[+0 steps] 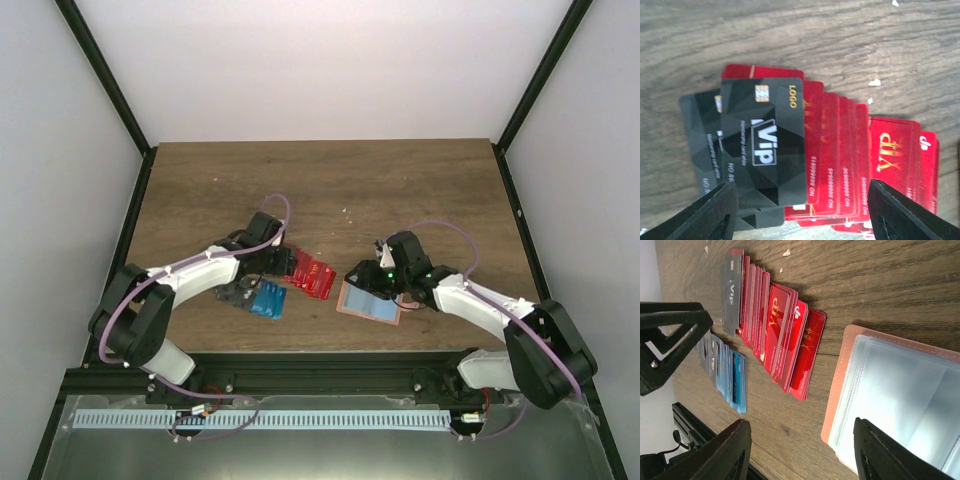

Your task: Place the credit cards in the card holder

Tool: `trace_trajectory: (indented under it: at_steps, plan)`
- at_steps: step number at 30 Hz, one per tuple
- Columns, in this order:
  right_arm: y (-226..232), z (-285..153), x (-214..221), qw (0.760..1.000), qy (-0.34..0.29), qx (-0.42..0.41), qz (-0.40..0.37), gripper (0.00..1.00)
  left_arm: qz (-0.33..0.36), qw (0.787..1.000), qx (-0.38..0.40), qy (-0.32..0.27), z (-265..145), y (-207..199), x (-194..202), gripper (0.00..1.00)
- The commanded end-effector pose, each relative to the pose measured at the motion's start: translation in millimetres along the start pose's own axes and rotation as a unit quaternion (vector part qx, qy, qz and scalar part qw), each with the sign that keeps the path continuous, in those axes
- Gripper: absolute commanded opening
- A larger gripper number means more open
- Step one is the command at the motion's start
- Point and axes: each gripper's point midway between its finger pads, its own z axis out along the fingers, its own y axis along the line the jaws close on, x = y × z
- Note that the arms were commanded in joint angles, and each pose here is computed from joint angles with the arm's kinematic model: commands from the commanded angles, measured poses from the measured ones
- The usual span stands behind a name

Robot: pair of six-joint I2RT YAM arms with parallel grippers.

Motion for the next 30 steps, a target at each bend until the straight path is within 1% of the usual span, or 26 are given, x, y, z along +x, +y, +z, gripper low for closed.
trace_trajectory:
  at_steps: [1,8,12,19,23,26,30]
  plan:
    - [13,-4,-2,0.999,-0.007,-0.019,-0.026,0.58,0.019,0.998,-0.062,-0.006,1,19,-10,0.74]
    - [3,-7,7,0.999,-0.003,-0.007,-0.031,0.58,0.013,0.997,-0.081,0.011,20,27,-6,0.75]
    - [-3,-10,11,1.0,-0.005,-0.001,-0.031,0.58,0.014,0.997,-0.078,0.02,28,26,-1,0.75]
    - [-7,-10,14,1.0,-0.006,0.0,-0.026,0.58,0.018,0.995,-0.086,0.042,39,26,14,0.73]
    - [-8,-10,15,1.0,-0.005,0.001,-0.024,0.58,0.019,0.994,-0.092,0.053,45,26,24,0.68]
    - [-9,-11,16,1.0,-0.006,0.003,-0.022,0.58,0.02,0.993,-0.098,0.058,48,25,30,0.6]
    - [-10,-12,16,1.0,-0.007,0.005,-0.021,0.58,0.024,0.993,-0.097,0.061,51,20,34,0.55]
